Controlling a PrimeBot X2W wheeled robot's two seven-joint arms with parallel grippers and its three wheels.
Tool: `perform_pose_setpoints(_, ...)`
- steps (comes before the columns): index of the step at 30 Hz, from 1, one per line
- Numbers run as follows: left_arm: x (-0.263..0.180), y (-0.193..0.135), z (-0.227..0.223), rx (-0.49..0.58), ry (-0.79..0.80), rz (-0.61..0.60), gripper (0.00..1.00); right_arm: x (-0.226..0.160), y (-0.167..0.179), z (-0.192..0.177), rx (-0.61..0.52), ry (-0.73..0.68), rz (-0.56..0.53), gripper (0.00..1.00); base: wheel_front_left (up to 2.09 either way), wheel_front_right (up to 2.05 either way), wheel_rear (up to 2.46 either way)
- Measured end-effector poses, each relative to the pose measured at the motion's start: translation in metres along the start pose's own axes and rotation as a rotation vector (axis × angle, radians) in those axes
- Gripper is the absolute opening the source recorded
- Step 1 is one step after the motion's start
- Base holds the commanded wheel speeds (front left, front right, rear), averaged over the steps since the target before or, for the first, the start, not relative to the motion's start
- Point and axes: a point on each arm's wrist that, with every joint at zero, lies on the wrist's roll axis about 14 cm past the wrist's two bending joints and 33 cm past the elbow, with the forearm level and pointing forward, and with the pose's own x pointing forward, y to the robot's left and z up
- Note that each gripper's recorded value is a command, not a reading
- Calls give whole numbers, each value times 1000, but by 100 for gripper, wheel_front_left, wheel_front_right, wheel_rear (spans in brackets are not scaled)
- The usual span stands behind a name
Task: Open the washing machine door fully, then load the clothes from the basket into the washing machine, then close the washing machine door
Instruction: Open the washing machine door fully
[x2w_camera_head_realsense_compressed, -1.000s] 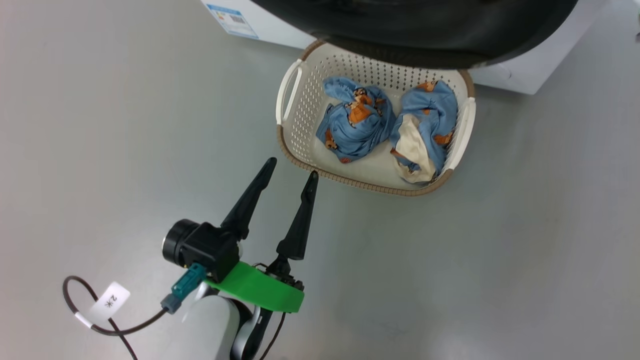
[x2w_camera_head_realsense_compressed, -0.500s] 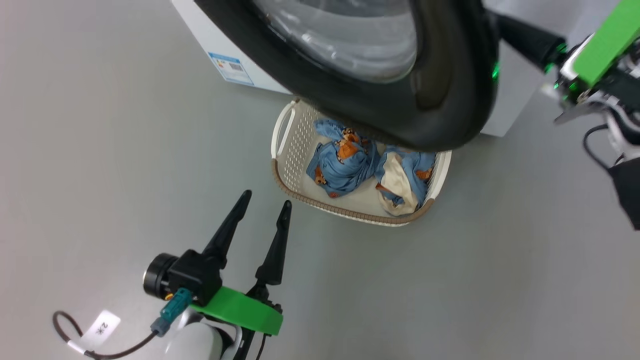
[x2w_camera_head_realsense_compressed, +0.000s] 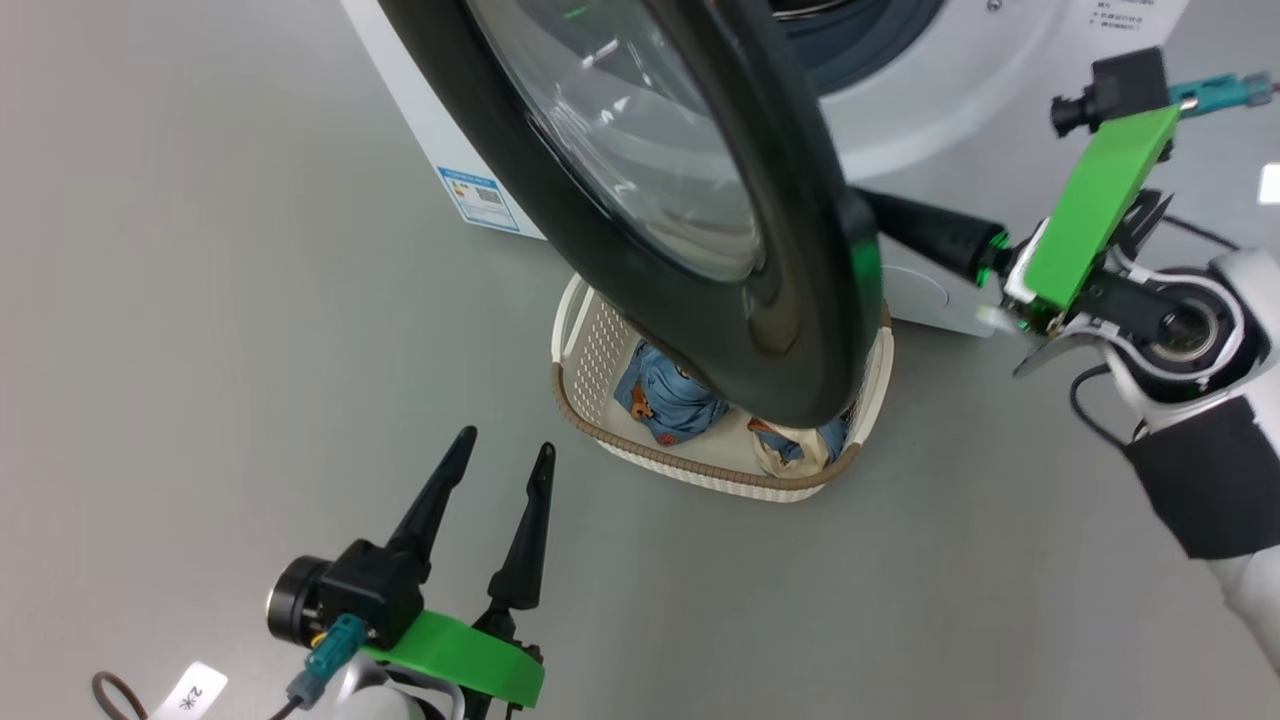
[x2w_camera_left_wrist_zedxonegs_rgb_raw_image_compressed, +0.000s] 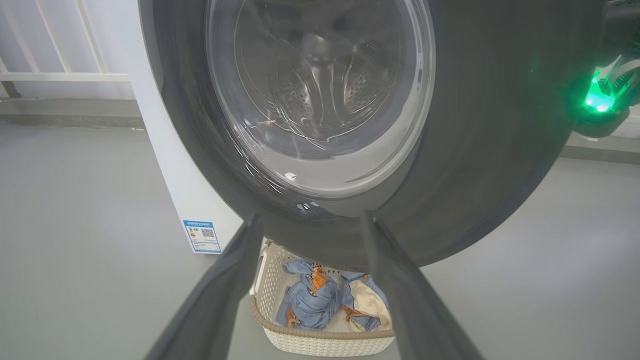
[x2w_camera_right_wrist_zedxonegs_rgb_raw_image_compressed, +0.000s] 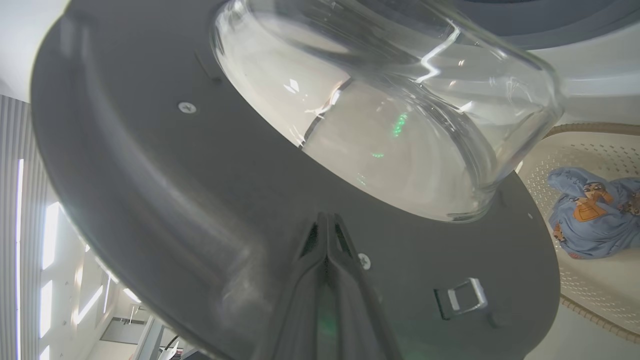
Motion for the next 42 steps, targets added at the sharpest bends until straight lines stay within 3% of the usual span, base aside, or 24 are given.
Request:
perform_pose_setpoints(21, -31, 18, 19, -13, -62, 65, 100, 23, 60, -85, -12, 202, 119, 0, 0, 0, 0)
perform_pose_setpoints(30, -36, 13, 18, -15, -64, 46, 100, 13, 62, -78, -23, 131, 94, 2, 0, 0, 0)
perform_pose_setpoints(34, -40, 12, 17, -19, -64, 40, 100, 1, 50, -82, -1, 89, 49, 34, 0, 0, 0)
perform_pose_setpoints(35, -41, 12, 16, -14, -61, 34, 100, -3, 47, -82, -2, 72, 34, 48, 0, 0, 0)
perform_pose_setpoints(36, -41, 12, 16, -9, -61, 31, 100, -6, 44, -81, 1, 54, 24, 84, 0, 0, 0)
perform_pose_setpoints(37, -40, 11, 17, -6, -64, 29, 100, -10, 42, -80, 2, 36, 12, 100, 0, 0, 0)
perform_pose_setpoints(42, -42, 13, 16, -3, -64, 24, 100, -30, 25, -80, 21, -51, -55, 100, 0, 0, 0)
